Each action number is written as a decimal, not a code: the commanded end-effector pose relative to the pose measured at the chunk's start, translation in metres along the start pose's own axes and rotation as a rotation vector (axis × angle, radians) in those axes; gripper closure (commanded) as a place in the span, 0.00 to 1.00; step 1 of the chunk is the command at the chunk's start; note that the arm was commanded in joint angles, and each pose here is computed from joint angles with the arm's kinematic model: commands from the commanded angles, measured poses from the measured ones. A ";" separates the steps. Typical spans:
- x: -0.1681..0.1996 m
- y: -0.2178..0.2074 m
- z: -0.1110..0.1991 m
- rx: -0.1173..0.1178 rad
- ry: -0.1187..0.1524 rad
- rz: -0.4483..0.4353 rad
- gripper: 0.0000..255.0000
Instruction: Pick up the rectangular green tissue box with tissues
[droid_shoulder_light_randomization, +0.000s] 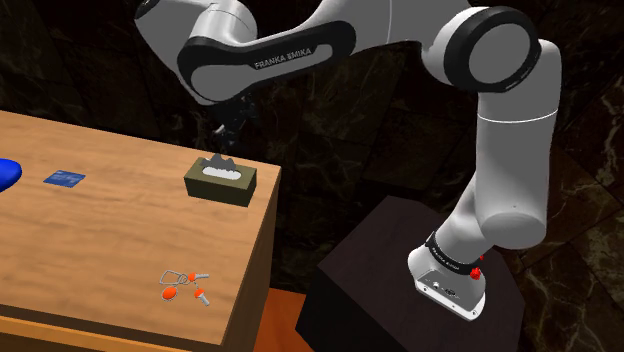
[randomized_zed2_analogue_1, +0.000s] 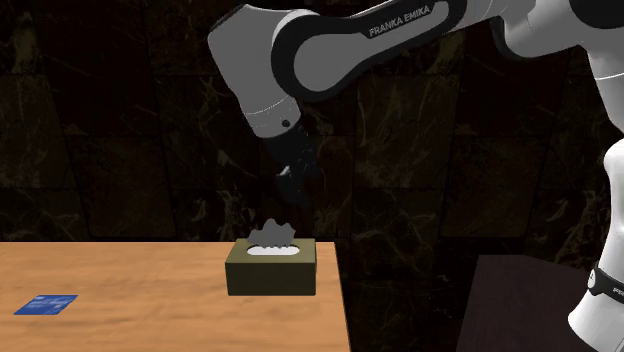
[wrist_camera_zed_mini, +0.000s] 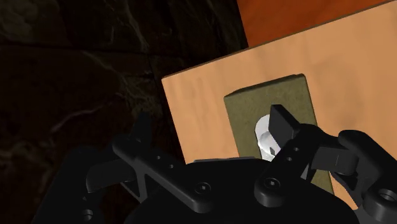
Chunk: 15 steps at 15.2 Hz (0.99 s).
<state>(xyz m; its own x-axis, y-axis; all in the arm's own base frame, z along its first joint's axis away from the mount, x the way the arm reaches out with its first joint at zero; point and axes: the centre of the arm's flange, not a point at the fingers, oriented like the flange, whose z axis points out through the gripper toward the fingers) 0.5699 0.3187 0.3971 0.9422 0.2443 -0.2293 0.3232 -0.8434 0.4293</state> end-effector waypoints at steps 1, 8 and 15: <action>0.021 -0.023 0.005 -0.028 -0.009 -0.023 0.00; 0.056 -0.066 0.030 -0.071 -0.022 -0.060 0.00; 0.062 -0.076 0.051 -0.071 -0.022 -0.060 1.00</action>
<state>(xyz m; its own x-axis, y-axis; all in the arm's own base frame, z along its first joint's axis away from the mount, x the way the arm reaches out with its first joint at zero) 0.5990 0.3737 0.3063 0.9188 0.2821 -0.2759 0.3855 -0.7911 0.4749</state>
